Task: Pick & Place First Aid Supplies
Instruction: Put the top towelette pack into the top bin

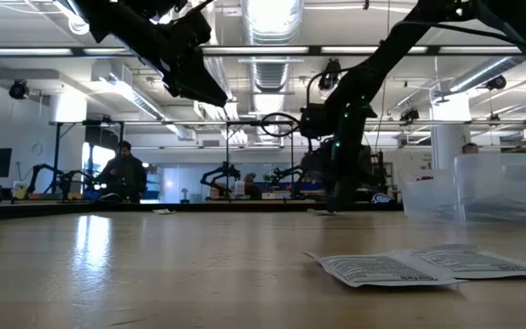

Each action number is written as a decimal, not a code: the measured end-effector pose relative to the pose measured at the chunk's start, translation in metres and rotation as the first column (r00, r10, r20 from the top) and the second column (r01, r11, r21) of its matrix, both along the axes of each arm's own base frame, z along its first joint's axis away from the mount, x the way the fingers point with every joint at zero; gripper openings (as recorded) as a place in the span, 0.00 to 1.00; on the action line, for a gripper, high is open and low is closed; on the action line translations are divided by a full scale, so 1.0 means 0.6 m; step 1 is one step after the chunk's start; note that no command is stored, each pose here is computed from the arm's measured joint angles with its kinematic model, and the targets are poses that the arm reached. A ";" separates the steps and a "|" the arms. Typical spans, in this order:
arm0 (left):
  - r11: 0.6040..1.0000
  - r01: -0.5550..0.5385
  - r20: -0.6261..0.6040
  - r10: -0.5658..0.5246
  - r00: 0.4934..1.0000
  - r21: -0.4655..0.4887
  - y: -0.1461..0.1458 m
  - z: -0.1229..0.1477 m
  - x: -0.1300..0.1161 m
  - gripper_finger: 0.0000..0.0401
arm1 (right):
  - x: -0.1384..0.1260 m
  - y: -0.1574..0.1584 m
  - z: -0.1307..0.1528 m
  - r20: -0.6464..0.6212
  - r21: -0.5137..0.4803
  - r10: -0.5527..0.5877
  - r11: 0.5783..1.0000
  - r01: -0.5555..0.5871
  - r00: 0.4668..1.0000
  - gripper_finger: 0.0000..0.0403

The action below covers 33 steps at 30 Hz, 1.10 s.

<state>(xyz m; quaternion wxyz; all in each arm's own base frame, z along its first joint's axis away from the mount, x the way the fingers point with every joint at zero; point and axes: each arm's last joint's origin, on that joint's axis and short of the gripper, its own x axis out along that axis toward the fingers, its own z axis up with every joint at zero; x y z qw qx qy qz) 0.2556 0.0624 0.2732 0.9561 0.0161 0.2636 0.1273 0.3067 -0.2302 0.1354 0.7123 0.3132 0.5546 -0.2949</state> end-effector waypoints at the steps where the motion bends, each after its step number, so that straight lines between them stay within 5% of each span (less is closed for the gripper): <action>1: 1.000 0.000 0.000 0.000 1.000 0.000 0.000 0.000 0.000 0.45 | -0.001 0.000 -0.001 -0.003 0.000 0.006 1.000 -0.006 1.000 0.17; 6: 1.000 0.000 -0.001 0.000 1.000 0.000 0.000 0.000 0.000 0.45 | -0.002 0.001 -0.001 -0.006 0.000 0.035 0.999 -0.035 0.999 0.04; 15: 1.000 0.001 -0.008 -0.001 1.000 -0.002 0.000 -0.001 -0.001 0.45 | -0.015 0.013 0.023 -0.031 0.011 0.102 0.995 -0.101 0.994 0.02; 33: 0.999 -0.042 -0.002 0.042 0.999 -0.024 0.001 -0.001 -0.001 0.45 | -0.062 0.135 0.204 0.034 -0.092 0.335 0.939 -0.331 0.941 0.02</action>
